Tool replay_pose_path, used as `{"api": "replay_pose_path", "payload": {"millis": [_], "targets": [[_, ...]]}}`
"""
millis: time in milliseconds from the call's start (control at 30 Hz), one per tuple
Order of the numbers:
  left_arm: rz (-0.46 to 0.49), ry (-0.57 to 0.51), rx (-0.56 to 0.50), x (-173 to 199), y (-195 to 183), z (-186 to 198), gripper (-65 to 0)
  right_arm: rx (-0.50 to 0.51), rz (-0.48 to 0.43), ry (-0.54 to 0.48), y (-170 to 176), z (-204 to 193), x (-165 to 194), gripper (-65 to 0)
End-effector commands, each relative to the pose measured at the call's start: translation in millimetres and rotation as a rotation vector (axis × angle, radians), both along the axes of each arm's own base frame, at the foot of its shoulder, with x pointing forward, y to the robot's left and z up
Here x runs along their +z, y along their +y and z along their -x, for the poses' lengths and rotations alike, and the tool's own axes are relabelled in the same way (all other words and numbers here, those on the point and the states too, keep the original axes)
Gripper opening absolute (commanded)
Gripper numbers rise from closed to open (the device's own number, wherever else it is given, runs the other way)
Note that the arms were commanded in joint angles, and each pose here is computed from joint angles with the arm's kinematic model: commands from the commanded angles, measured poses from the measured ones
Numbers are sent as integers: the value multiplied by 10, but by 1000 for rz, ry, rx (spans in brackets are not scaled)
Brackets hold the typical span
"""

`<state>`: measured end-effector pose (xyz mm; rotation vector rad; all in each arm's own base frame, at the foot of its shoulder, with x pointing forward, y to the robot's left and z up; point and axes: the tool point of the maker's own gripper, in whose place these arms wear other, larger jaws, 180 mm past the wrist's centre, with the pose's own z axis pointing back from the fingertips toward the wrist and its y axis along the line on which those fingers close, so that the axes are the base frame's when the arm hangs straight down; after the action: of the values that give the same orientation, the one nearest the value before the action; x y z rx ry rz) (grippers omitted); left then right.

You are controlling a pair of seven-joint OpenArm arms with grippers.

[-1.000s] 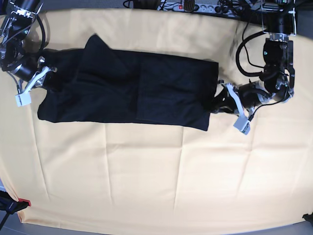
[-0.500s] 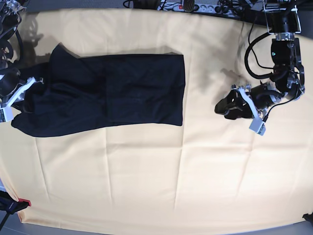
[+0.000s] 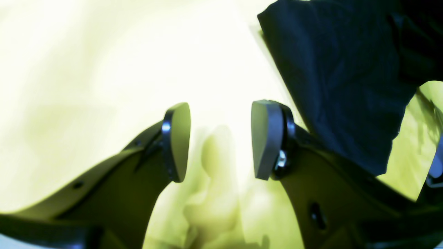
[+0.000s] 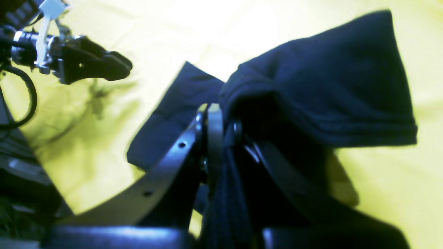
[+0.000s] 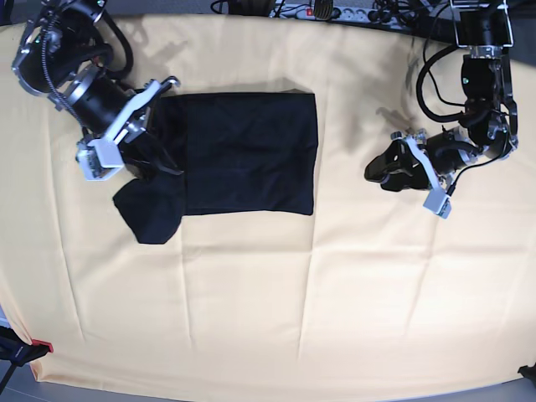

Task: Fold the T-shirt properly
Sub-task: 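Fold the other strip end with the right gripper over the shirt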

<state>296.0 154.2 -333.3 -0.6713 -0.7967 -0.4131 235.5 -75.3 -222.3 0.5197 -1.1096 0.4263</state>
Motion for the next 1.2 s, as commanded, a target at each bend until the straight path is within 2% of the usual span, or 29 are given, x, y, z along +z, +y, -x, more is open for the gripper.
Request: {"api": "replay_pose_path", "payload": {"millis": [0, 133, 233, 367, 500, 567, 667, 733, 867, 967, 1067, 1167], "targets": [[27, -55, -1, 179, 4, -85, -349, 23, -38, -79, 111, -33, 171, -650], [36, -55, -2, 189, -3, -83, -349, 45, -33, -77, 362, -113, 99, -650], [29, -46, -6, 172, -2, -70, -349, 89, -68, -56, 579, -133, 22, -650], [28, -46, -7, 173, -2, -71, -349, 197, -101, -15, 904, -152, -153, -650], [29, -45, -7, 172, -2, -69, -349, 240, -152, 37, 1144, -328, -301, -647], [29, -45, -7, 172, -2, -69, -349, 283, -157, 45, 1295, -395, -322, -566], [29, -45, -7, 172, -2, -69, -349, 358, -153, 38, 1537, -435, -275, -361], [31, -46, -7, 175, -4, -69, -349, 420, -151, 11, 1705, -394, -177, -265], [48, -49, -8, 200, -20, -70, -349, 526, -119, -60, 1899, -328, -31, -242], [67, -54, -19, 233, -42, -60, -349, 605, -41, -143, 1910, -293, 102, -243], [81, -56, -86, 260, -105, 26, -349, 595, 47, -210, 1793, -332, 289, -248], [105, -38, -105, 275, -139, 70, -349, 528, 60, -237, 1598, -436, 371, -248]]}}
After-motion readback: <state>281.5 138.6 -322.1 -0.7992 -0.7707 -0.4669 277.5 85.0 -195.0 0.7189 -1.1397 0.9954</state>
